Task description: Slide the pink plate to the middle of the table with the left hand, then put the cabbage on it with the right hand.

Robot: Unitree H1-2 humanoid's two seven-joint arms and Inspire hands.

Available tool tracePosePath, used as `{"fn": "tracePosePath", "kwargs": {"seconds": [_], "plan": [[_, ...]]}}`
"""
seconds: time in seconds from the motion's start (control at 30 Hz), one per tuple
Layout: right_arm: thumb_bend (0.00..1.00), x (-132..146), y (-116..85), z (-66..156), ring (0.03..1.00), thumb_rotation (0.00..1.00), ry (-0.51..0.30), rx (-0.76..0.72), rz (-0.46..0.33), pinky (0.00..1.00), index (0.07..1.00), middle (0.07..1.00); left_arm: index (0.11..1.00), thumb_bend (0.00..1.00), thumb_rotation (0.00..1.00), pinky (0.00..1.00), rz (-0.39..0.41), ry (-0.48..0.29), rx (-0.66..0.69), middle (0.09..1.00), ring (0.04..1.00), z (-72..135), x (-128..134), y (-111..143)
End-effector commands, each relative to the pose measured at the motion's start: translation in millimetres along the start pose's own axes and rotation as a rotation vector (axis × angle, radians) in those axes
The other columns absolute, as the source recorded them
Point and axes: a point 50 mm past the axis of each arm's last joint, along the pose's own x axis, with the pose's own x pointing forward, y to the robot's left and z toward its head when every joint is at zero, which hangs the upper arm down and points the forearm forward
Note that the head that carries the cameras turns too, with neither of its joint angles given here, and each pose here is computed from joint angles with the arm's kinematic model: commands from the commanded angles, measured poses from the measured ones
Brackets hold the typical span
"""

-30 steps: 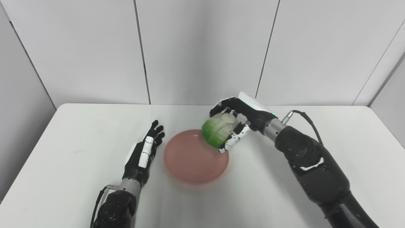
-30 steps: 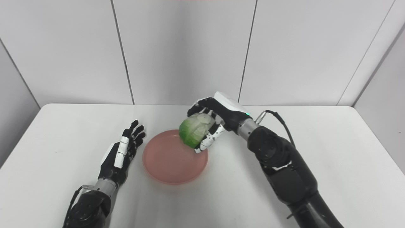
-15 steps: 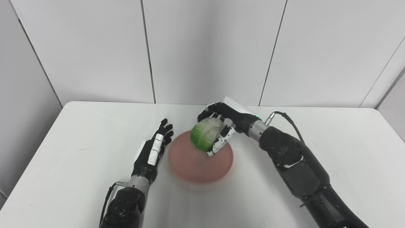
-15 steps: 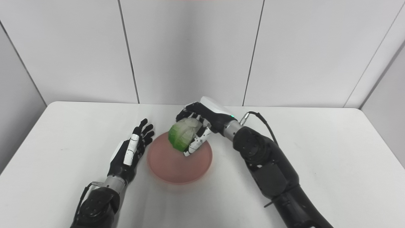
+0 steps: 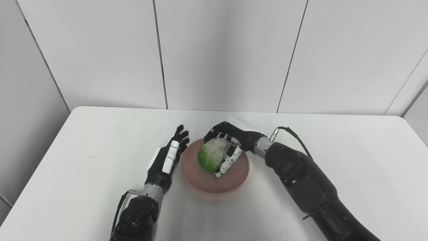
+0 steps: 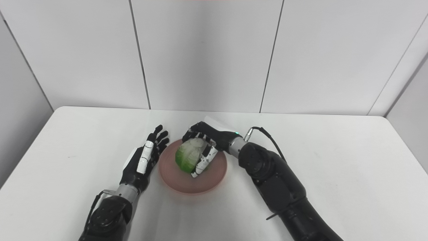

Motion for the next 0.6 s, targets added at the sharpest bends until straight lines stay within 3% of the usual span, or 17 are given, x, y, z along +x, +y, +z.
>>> {"fn": "tracePosePath", "kwargs": {"seconds": [0.0, 0.57], "plan": [[0.53, 7.3, -22.2, 21.7, 0.446, 0.0, -0.086, -0.046, -0.058, 0.41, 0.505, 0.467, 0.956, 0.78, 1.0, 0.93, -0.088, 0.139, -0.015, 0.956, 0.942, -27.4, -5.2, -32.5], [0.53, 12.2, 4.8, 22.2, 0.477, 0.0, -0.061, -0.107, 0.015, 0.43, 0.496, 0.475, 0.993, 0.76, 1.0, 0.95, -0.11, 0.135, -0.028, 0.99, 0.975, -25.9, -4.2, -33.8]]}}
